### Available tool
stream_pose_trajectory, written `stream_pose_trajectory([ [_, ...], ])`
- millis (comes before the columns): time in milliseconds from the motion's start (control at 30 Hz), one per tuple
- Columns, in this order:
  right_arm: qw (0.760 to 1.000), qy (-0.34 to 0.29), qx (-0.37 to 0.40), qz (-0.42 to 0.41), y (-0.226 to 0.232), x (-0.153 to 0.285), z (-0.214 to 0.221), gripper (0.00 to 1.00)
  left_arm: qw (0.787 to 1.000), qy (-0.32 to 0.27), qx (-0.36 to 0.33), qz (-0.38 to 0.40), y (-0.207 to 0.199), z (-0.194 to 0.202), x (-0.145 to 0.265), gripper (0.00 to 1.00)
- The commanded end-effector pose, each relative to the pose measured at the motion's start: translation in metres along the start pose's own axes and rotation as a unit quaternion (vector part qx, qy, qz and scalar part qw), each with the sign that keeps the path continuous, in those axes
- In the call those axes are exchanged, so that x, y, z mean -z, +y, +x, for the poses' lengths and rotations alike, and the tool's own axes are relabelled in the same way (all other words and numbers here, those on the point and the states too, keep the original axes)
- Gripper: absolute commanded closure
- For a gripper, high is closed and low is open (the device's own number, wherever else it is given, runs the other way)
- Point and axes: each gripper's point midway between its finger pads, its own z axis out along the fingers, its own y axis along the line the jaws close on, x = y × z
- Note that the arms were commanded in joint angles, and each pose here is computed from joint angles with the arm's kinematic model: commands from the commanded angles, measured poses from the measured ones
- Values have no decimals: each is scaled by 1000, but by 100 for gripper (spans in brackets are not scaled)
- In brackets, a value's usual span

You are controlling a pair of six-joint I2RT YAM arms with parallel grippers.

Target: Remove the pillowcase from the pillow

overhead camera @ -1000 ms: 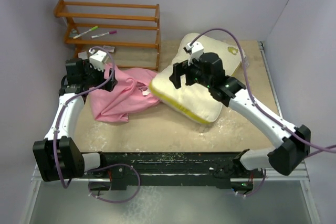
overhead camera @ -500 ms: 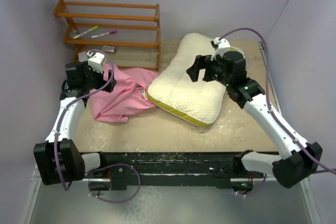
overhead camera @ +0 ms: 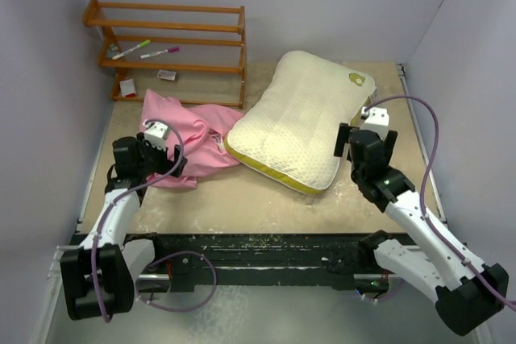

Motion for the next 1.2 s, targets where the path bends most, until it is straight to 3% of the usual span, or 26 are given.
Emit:
stream_pose_trajectory([
  [0,993,-61,-27,102,-48,12,-5,0,995,-94,-43,-15,1,-44,14,1],
  [167,972,-143,-149,115,-81,40,-3,0,988,-134,-72,-41,1,-50,29,1],
  [333,959,-215,-178,59,-89,59,5,0,987,-148,-64,-29,-8,-50,36,1],
  [433,946,-231,-212,79,-102,61,18,0,990,-136,-19,-43,-6,-39,36,1],
  [500,954,-244,-162,64,-97,61,16,0,991,-122,-11,-55,-3,-26,35,1],
  [633,959,-222,-160,75,-91,47,29,0,984,-131,15,-121,18,-17,38,1],
  [867,966,-209,-128,76,-83,34,38,0,982,-166,-24,-86,0,0,35,1],
  [1167,967,-193,-121,111,-84,16,67,0,978,-180,-18,-106,3,8,39,1],
])
